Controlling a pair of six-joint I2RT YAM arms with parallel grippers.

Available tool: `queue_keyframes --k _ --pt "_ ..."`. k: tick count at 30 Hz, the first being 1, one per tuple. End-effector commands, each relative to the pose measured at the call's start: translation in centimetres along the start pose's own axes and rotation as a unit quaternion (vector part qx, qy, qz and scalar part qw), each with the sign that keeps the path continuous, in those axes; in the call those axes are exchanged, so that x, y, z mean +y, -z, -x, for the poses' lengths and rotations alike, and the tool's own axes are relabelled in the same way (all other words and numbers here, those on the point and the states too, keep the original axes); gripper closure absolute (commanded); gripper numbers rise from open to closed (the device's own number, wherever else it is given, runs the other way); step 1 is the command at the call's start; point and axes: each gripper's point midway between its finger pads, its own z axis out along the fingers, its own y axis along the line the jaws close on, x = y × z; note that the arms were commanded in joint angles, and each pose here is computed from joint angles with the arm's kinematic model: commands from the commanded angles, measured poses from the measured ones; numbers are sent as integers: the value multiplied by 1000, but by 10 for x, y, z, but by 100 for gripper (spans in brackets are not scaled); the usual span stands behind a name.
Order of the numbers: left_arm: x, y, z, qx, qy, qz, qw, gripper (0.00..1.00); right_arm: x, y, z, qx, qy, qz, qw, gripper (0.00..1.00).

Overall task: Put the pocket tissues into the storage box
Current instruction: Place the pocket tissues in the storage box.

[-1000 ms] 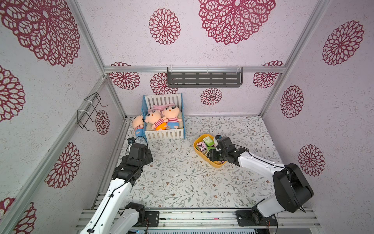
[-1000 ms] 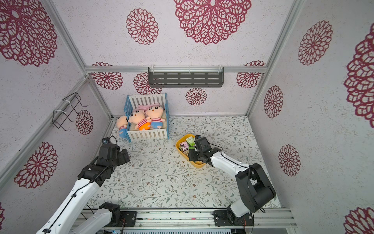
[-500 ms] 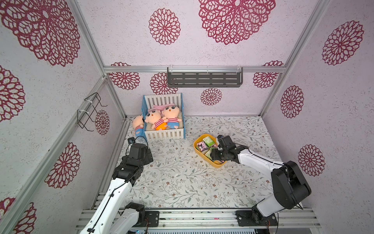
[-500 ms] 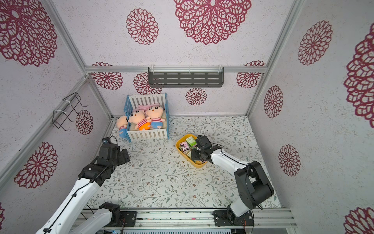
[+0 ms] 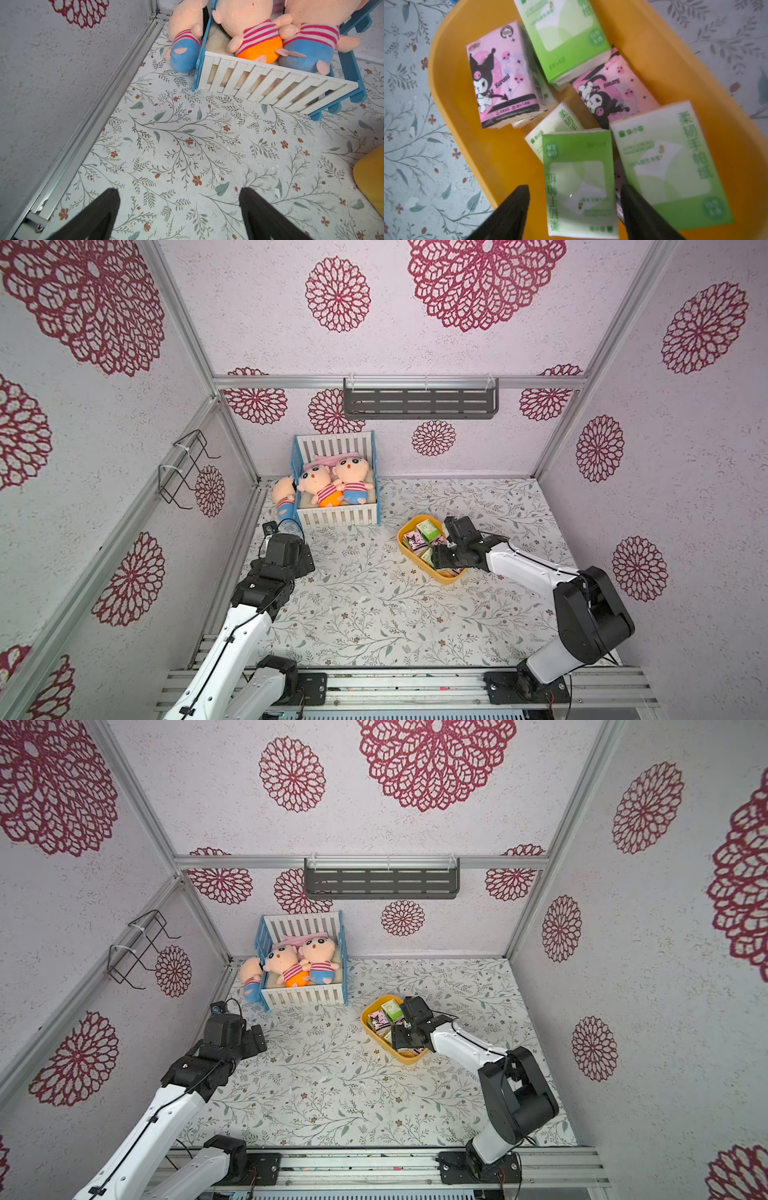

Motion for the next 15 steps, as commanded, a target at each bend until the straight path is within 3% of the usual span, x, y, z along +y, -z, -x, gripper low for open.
queue_keyframes --k 1,7,9,15 --pt "-4 -1 1 -4 1 -8 1000 3 4 10 20 -31 6 0 1000 16" --pt "-4 4 8 -14 7 -12 1000 3 20 45 53 -90 9 30 995 9" --pt "-5 7 18 -25 4 -10 1000 3 30 65 68 -119 14 51 991 1" --pt "-9 12 62 -63 -21 0 998 3 40 122 115 -220 27 70 973 1"
